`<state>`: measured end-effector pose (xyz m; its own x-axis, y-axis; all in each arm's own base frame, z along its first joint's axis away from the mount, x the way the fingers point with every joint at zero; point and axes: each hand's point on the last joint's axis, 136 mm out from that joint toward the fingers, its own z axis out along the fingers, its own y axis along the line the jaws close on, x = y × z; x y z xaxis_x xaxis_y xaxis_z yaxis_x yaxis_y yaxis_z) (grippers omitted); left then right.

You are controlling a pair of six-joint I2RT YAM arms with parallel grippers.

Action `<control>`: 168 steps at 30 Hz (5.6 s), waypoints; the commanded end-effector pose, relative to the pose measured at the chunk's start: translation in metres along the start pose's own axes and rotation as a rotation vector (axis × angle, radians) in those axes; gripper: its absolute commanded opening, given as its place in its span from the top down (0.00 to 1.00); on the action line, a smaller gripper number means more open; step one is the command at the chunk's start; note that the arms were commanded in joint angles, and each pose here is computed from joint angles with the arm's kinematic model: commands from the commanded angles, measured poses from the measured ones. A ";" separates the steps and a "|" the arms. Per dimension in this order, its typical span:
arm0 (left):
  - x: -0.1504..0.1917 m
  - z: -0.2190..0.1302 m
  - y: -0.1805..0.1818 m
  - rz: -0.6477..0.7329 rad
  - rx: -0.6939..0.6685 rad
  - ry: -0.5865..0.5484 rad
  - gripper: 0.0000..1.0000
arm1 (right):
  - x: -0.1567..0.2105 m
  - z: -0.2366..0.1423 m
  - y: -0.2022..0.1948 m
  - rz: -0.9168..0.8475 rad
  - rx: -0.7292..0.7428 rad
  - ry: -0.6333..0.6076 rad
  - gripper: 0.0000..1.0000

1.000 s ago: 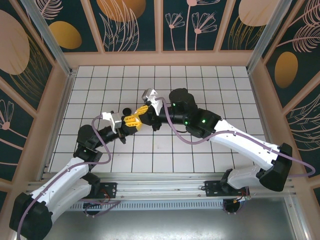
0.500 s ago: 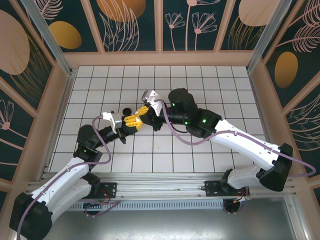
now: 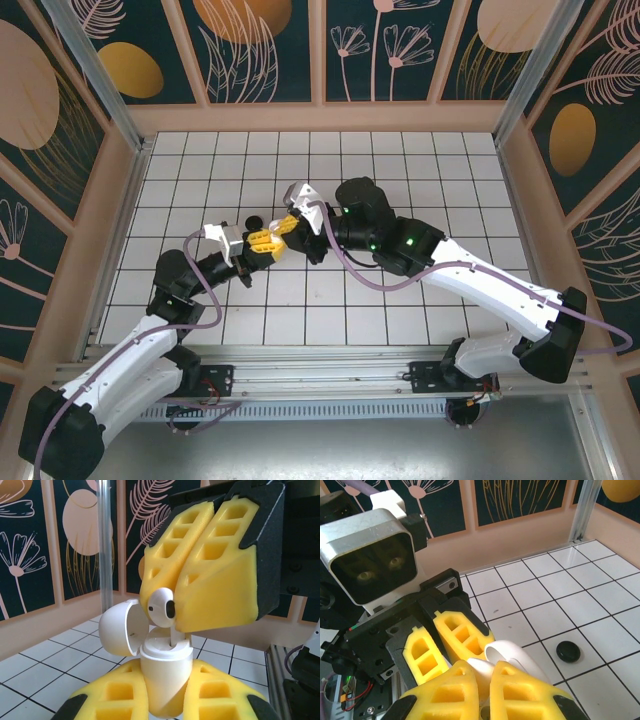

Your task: Insert wireless bluetooth earbuds into charging case

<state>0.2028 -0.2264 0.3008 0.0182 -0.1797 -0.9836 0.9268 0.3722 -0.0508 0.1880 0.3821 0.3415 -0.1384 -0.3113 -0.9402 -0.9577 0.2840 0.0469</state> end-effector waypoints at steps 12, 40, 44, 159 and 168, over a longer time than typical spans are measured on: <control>-0.022 -0.001 -0.006 0.035 0.016 -0.059 1.00 | 0.001 0.000 0.000 0.025 0.004 0.032 0.68; 0.020 -0.011 0.012 0.029 -0.107 0.037 1.00 | 0.025 -0.036 -0.148 0.525 0.293 0.007 0.51; 0.025 -0.011 0.013 0.029 -0.112 0.052 1.00 | 0.071 -0.016 -0.181 0.677 0.303 0.130 0.53; 0.039 -0.018 0.018 0.029 -0.156 0.099 1.00 | 0.286 0.102 -0.269 1.039 0.386 0.490 0.67; 0.038 -0.019 0.017 0.033 -0.159 0.095 1.00 | 0.293 0.104 -0.260 1.030 0.400 0.531 0.72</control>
<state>0.2129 -0.2107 0.2595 -0.0173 -0.0899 -0.9958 0.8588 0.5087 -0.0608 0.4312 0.3058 0.0278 -0.9553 -0.0461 -0.2920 -0.1975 0.8345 0.5144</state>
